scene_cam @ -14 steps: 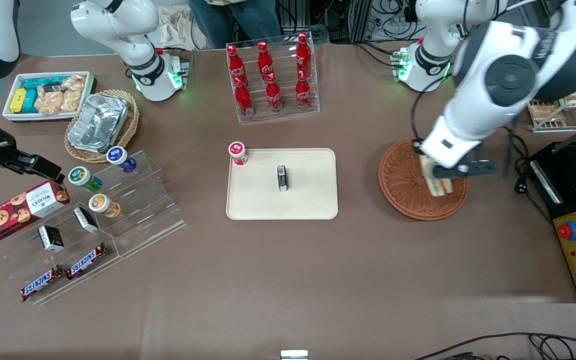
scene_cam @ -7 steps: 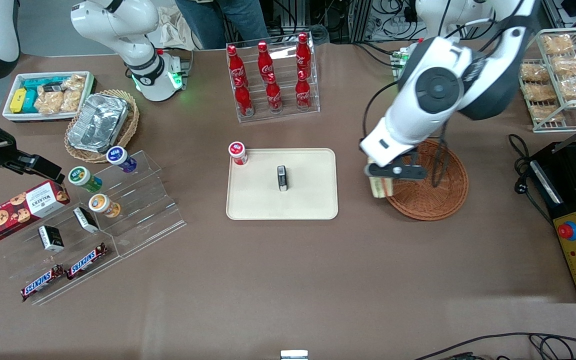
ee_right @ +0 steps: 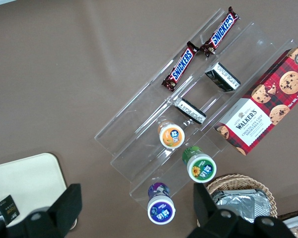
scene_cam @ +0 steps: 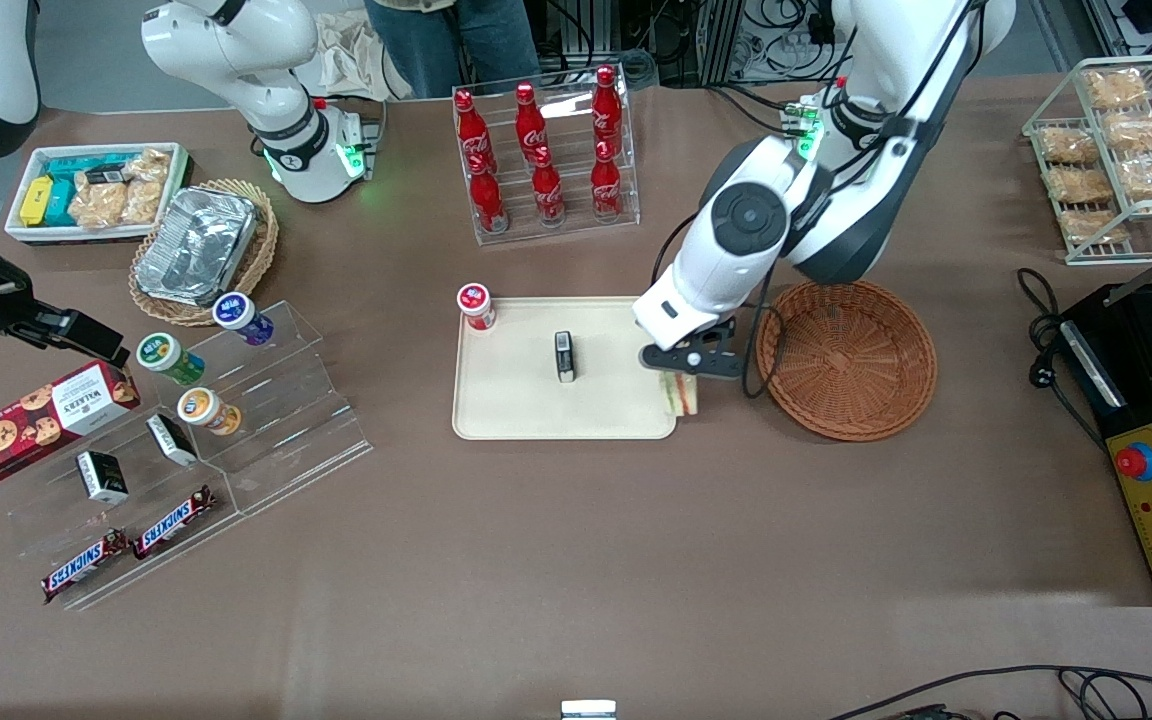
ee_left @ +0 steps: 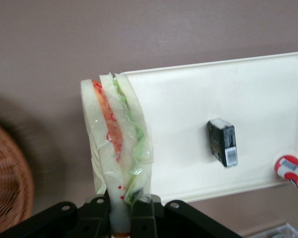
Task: Place sandwich from basket to tray
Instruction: 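Carry the sandwich over the cream tray beside the black box, then lower the sandwich onto the tray and open the left gripper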
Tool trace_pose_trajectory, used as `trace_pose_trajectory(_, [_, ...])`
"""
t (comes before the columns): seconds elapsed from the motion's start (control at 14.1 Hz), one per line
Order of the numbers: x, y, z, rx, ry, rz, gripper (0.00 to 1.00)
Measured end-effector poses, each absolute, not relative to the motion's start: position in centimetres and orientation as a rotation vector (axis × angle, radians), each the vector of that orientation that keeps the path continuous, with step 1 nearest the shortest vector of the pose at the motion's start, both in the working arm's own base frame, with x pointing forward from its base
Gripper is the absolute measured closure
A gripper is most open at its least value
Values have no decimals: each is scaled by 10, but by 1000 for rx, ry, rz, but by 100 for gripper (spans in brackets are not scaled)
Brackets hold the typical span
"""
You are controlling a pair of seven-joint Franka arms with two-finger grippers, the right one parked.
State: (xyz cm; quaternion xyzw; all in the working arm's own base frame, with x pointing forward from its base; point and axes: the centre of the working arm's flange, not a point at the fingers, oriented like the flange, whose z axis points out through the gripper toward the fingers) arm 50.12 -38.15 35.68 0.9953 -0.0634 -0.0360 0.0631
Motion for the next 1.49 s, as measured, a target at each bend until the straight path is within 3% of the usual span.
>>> trace_pose_trajectory(0.35, [491, -408, 302, 2955, -228, -40, 85])
trace_pose_trajectory(0.71, [472, -413, 254, 2967, -249, -101, 85])
trace_pose_trajectory(1.06, [481, -404, 260, 2979, -213, -101, 40])
trace_pose_trajectory(1.35, [509, -363, 322, 3029, -144, -130, 2])
trace_pose_trajectory(1.49, [527, -325, 365, 3050, -104, -118, 0])
